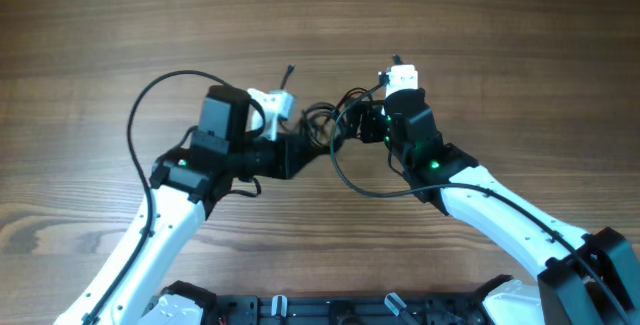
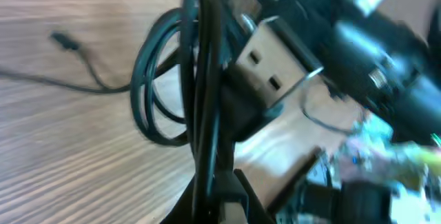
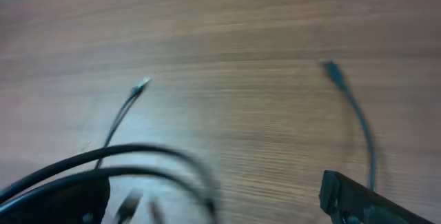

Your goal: Untangle cables

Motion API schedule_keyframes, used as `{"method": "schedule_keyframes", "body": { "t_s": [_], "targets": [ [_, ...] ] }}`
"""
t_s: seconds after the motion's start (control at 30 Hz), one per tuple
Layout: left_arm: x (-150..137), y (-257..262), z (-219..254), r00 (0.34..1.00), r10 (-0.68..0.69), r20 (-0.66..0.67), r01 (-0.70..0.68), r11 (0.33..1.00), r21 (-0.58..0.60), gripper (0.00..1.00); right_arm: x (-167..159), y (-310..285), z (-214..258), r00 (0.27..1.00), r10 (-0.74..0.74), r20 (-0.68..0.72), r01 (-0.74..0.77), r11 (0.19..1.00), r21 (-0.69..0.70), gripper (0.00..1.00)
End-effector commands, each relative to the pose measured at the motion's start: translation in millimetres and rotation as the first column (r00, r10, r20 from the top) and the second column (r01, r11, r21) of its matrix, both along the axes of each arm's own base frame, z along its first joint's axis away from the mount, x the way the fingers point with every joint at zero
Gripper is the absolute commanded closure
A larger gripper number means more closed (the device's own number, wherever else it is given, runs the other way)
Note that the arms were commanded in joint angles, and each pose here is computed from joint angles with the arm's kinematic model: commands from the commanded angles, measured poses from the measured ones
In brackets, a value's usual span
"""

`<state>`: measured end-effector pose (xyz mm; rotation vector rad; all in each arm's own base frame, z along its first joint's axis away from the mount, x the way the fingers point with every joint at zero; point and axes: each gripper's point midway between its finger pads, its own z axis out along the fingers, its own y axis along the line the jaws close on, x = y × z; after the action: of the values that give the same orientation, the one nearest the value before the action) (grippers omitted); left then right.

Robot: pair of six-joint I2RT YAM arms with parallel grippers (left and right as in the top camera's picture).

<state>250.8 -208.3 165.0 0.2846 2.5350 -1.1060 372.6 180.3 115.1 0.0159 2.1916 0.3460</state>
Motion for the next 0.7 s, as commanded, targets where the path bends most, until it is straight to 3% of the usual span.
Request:
{"method": "schedule_keyframes", "body": {
  "t_s": [0.0,0.13,0.33,0.53,0.67],
  "targets": [
    [-31.0,-16.6,8.5,0.984,-0.176,0.036,0.178,0.983,-0.039,0.96,10.8,-55.2,-12.0,0.939,-0.337,-0.066,0.342,0.936,0.087,0.0],
    [-51.8,-6.9,1.6,0.973,-0.232,0.007,0.232,0.973,0.006,0.96,20.1,-85.4,-18.3,0.913,-0.38,-0.151,0.403,0.898,0.179,0.0],
    [-54.3,0.8,20.9,0.965,-0.235,0.118,0.234,0.972,0.019,0.96,10.9,-137.2,-38.6,0.85,-0.472,-0.236,0.504,0.858,0.098,0.0],
    [-20.0,32.3,21.8,0.977,-0.079,0.199,0.058,0.992,0.109,0.96,-10.1,-147.5,-57.3,0.807,-0.494,-0.322,0.528,0.849,0.02,0.0],
    [7.4,70.0,13.6,0.973,0.169,0.156,-0.194,0.968,0.162,0.96,-32.2,-162.2,-72.5,0.684,-0.591,-0.428,0.658,0.753,0.014,0.0]
  ]
}}
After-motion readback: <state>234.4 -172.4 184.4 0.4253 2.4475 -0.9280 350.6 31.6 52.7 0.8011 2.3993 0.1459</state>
